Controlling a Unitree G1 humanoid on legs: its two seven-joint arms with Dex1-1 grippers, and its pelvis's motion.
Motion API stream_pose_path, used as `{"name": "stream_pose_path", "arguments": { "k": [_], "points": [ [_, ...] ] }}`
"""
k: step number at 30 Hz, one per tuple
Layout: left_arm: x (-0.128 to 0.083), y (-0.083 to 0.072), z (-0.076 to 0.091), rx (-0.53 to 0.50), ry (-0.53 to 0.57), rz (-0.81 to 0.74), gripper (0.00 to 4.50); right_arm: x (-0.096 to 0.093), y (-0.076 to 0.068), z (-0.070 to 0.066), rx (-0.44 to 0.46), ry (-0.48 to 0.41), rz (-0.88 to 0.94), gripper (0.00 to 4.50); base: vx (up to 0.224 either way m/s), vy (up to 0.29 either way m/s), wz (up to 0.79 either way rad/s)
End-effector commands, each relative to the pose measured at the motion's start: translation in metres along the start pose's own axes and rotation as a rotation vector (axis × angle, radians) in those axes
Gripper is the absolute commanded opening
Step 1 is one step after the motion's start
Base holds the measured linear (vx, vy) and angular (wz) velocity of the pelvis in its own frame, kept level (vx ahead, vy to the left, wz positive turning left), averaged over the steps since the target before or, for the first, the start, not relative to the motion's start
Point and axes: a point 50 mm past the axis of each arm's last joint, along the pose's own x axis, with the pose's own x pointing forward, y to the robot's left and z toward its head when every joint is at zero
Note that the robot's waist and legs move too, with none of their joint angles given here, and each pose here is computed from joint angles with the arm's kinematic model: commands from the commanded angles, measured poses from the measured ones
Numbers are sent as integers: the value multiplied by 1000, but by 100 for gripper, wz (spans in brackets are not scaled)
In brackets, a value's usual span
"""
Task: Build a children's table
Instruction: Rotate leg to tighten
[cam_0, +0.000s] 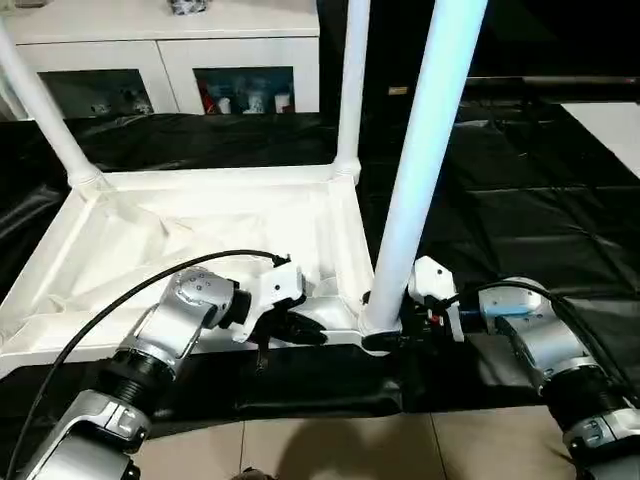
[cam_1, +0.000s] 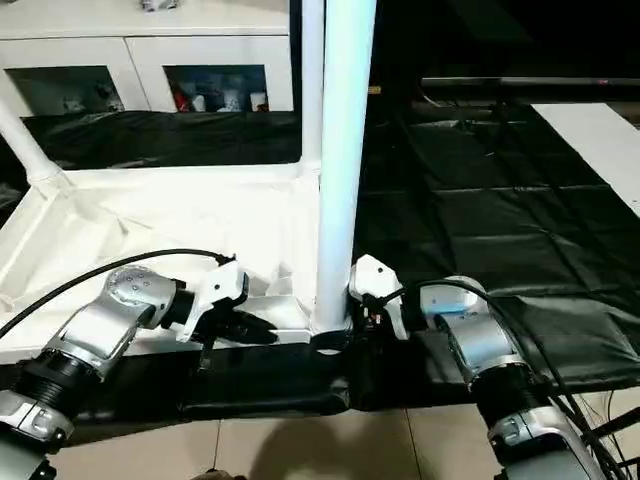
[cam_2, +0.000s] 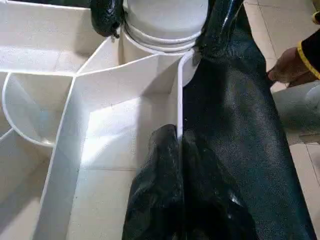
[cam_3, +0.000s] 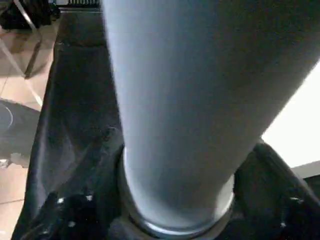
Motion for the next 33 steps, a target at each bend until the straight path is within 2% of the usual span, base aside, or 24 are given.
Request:
{"name": "stream_pose_path", "arguments": {
  "k": [1,3,11,12,17,19,20,22,24,26,28,29,30,33],
  "points": [
    [3,0,2,10,18,-25,0,1,-6,5,-16,-8,-33,299,0,0,0],
    [3,-1,2,6,18,-25,0,1,-6,4,-12,-14,-31,274,0,0,0],
    [3,-2,-1,-9,18,-14,0,4,-6,2,14,-49,-57,269,0,0,0],
    [4,2,-1,-27,8,29,0,5,-13,2,96,-110,-156,269,0,0,0],
    [12,15,4,-83,-44,175,0,10,-27,2,225,-222,-372,267,0,0,0],
    [21,24,6,-112,-50,279,0,18,-35,1,296,-248,-549,265,0,0,0],
    [22,25,7,-114,-50,287,0,19,-35,0,301,-249,-563,265,0,0,0],
    [29,31,9,-130,-47,351,0,26,-39,-2,359,-248,-708,264,0,0,0],
    [40,38,15,-144,-41,448,0,35,-42,-9,422,-205,-918,264,0,0,0],
    [47,43,20,-143,-34,522,0,44,-40,-11,455,-178,-1031,264,0,0,0],
    [54,46,26,-135,-28,573,0,55,-37,-8,456,-175,-1086,264,0,0,0],
    [54,46,26,-135,-28,573,0,55,-37,-8,456,-175,-1086,264,0,0,0],
    [61,46,30,-111,-20,586,0,70,-33,2,428,-200,-1070,264,0,0,0],
    [65,45,33,-92,-16,573,0,81,-31,11,385,-209,-1004,264,0,0,0]
  ]
}}
